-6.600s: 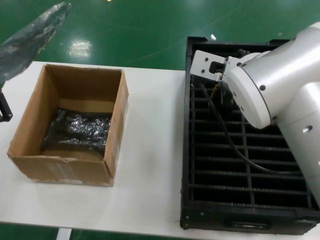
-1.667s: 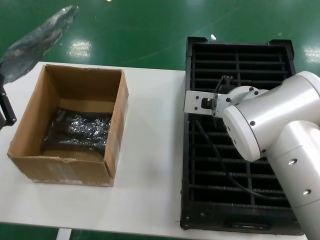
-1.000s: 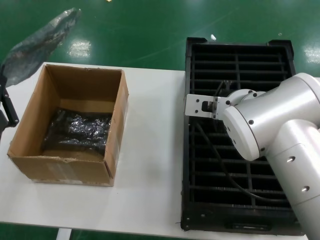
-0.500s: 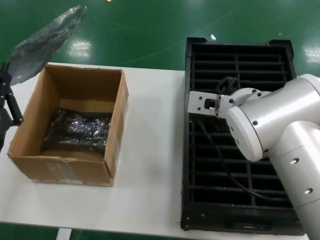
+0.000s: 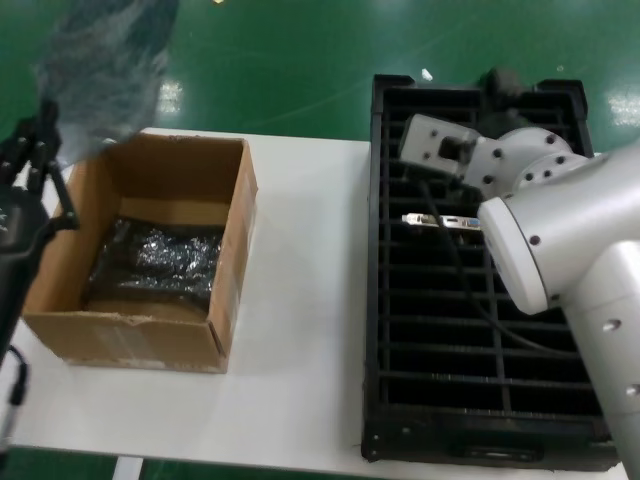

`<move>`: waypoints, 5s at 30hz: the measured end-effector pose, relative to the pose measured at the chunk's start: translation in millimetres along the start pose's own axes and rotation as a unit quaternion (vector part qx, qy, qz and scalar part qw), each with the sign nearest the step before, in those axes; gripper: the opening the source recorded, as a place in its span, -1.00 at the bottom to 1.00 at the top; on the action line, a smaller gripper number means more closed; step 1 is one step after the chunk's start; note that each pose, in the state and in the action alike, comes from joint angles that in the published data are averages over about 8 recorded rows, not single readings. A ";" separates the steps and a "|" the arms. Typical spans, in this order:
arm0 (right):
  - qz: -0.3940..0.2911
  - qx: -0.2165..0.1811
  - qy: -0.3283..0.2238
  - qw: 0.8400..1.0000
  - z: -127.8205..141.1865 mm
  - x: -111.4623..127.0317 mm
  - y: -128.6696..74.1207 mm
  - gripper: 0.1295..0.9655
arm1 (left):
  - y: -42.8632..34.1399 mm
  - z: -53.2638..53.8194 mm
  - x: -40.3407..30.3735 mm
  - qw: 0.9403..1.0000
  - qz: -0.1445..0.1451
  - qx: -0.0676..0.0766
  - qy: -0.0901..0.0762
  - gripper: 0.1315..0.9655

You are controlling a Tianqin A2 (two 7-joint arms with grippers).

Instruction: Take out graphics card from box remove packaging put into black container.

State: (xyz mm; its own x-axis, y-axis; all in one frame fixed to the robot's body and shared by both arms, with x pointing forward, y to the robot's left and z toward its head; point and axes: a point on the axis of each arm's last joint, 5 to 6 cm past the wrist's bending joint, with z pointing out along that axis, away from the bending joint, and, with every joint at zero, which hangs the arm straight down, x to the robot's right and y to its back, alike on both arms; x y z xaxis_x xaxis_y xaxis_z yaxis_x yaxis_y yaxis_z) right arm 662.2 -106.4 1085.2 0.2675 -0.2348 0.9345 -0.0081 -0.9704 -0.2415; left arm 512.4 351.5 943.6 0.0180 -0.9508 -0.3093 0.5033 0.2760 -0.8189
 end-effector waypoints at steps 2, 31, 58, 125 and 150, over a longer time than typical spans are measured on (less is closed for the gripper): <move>0.015 -0.001 0.024 1.000 -3.4 4.1 4.1 0.21 | -5.5 4.0 6.2 0.998 -0.061 0.001 0.011 -0.98; 0.044 -0.052 0.124 0.990 -17.2 5.0 45.3 0.98 | -3.6 23.8 138.0 0.904 -0.326 -0.269 0.066 -0.98; 0.043 -0.069 0.108 0.991 -19.5 -11.8 49.9 1.00 | 48.8 75.6 185.2 0.892 -0.319 -0.319 0.041 -0.97; 0.071 -0.046 0.089 0.992 -7.4 -20.8 55.6 1.00 | -56.8 124.4 107.2 0.992 -0.127 0.017 0.020 0.98; 0.189 0.117 0.016 0.975 -14.0 -96.7 96.9 1.00 | -15.8 78.8 105.6 0.989 -0.131 -0.069 0.013 1.00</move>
State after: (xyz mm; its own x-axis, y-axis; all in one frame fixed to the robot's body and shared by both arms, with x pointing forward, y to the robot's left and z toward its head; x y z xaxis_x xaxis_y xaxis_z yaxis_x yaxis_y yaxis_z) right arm 622.1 -178.5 975.1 0.2583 -0.5780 0.7741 0.1207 -0.7757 -0.6195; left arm 574.5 235.7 962.0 -0.1213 -0.9886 -0.0891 0.3648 0.0391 -0.9303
